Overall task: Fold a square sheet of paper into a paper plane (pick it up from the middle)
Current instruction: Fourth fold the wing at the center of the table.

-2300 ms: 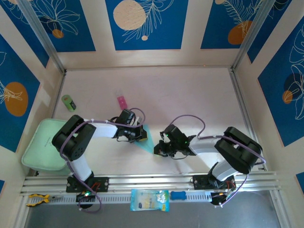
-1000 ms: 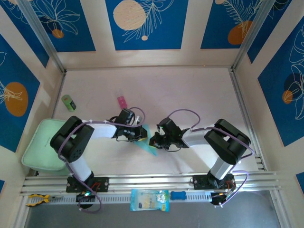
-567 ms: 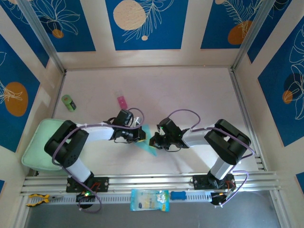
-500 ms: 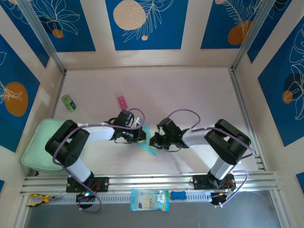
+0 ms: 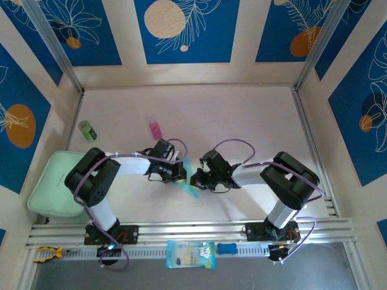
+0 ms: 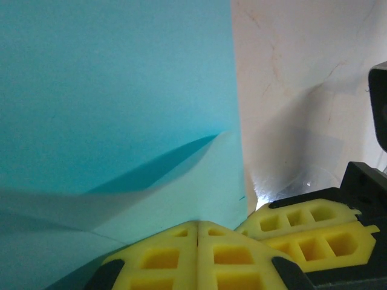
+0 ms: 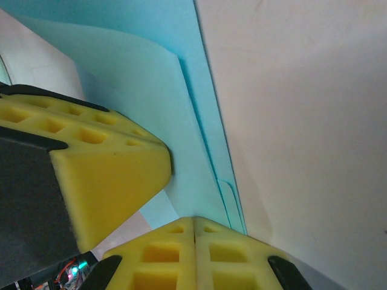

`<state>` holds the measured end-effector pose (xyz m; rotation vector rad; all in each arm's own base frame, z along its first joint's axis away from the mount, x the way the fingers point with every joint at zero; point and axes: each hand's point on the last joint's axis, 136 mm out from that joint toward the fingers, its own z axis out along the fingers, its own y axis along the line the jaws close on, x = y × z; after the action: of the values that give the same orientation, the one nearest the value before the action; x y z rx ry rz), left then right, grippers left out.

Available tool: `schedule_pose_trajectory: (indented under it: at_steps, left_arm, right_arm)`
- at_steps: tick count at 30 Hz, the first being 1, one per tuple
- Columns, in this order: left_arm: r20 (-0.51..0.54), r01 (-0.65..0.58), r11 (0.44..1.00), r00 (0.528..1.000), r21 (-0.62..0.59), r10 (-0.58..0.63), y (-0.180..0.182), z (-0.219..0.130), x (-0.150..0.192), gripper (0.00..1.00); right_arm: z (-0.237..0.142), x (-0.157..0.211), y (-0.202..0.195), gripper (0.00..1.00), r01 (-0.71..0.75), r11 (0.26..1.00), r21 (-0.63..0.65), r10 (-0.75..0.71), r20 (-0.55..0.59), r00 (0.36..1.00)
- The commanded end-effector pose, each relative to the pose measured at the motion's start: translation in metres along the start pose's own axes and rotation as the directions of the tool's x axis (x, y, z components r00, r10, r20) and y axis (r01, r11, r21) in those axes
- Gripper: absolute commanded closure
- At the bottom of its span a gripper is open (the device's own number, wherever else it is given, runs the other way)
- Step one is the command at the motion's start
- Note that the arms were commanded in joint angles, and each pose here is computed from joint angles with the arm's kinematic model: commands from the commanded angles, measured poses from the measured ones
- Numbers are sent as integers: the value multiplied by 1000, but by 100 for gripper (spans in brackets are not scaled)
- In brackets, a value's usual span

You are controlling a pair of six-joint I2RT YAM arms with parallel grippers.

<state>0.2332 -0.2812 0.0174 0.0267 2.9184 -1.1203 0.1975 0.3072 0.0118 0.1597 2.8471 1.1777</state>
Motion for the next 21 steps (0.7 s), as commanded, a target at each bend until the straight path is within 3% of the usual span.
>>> schedule_pose_trajectory:
  at_steps: [1, 21]
  left_arm:
    - [58, 43, 988, 998, -151, -35, 36, -3, -13, 100]
    - [140, 120, 991, 984, -64, -110, 58, -29, -66, 98]
  right_arm:
    - [-2, 37, -68, 100, -69, 968, 243, 93, -89, 992]
    - [-6, 39, -68, 100, -52, 972, 231, 78, -106, 991]
